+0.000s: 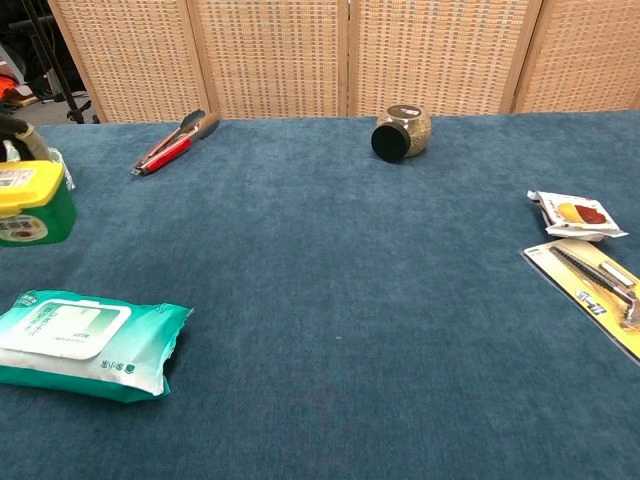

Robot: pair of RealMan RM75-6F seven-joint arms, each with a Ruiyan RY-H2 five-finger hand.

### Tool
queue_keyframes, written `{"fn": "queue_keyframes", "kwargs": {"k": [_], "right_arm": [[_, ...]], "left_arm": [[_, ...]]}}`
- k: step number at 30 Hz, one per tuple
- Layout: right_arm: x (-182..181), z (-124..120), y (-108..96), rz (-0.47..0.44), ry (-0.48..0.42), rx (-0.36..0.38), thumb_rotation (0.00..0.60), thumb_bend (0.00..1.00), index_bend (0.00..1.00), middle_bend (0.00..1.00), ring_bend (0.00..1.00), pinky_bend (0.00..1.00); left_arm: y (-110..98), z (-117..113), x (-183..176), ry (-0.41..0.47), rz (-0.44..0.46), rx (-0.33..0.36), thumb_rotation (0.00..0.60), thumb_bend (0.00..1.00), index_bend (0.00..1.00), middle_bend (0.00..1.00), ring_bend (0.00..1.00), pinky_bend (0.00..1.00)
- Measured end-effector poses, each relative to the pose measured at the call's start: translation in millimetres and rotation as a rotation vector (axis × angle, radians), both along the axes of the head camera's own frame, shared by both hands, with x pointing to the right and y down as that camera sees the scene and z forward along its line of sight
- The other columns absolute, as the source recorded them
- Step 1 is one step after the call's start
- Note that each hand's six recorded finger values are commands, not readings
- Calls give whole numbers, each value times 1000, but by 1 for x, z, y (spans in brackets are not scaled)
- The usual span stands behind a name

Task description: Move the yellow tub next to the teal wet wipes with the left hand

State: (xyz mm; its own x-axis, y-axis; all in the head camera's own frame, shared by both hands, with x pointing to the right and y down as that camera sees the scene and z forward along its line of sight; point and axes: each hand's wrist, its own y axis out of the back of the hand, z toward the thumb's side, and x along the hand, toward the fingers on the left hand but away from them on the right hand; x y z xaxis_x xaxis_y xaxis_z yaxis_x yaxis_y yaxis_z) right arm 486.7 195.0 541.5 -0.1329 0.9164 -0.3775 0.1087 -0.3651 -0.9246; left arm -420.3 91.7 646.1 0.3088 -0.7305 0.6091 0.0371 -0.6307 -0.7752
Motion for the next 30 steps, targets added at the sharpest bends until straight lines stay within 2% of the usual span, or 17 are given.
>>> {"fn": "queue_keyframes", "kwargs": {"k": [7, 8, 10, 11, 12, 13, 16, 22, 27, 30], "right_arm": [[-1, 0, -1, 2, -5, 1, 600, 0, 0, 0, 0, 0], [0, 0, -1, 4, -7, 1, 600, 0, 0, 0, 0, 0], [1, -1, -1, 7, -9, 3, 600, 0, 0, 0, 0, 0], [1, -2, -2, 8, -10, 6, 600, 0, 0, 0, 0, 0], [1, -2, -2, 9, -12, 8, 600, 0, 0, 0, 0, 0], [1, -3, -2, 9, -12, 9, 600, 0, 0, 0, 0, 0], [1, -3, -1, 7, -15, 8, 600, 0, 0, 0, 0, 0], [-1, -4, -1, 3, -22, 9, 600, 0, 0, 0, 0, 0], [-2, -7, 0, -4, -32, 12, 600, 0, 0, 0, 0, 0], [-3, -7, 0, -8, -37, 12, 600, 0, 0, 0, 0, 0]], "left_arm": [[31, 17, -46, -36, 0, -55, 600, 91, 432, 468, 482, 546], [33, 20, -49, -42, 5, -55, 600, 81, 408, 394, 424, 520], [39, 27, -52, -53, 15, -57, 600, 40, 254, 163, 196, 348], [42, 30, -52, -57, 20, -62, 600, 15, 128, 50, 67, 211], [45, 33, -52, -61, 24, -68, 600, 4, 62, 10, 16, 137], [46, 34, -52, -62, 24, -73, 600, 0, 8, 0, 0, 74], [49, 30, -52, -54, 15, -85, 600, 0, 0, 0, 0, 28], [60, 9, -61, -11, -37, -62, 600, 0, 0, 0, 0, 26], [75, -9, -73, 29, -110, 4, 600, 0, 0, 0, 0, 27], [82, -8, -76, 44, -173, 34, 600, 0, 0, 0, 0, 31]]}}
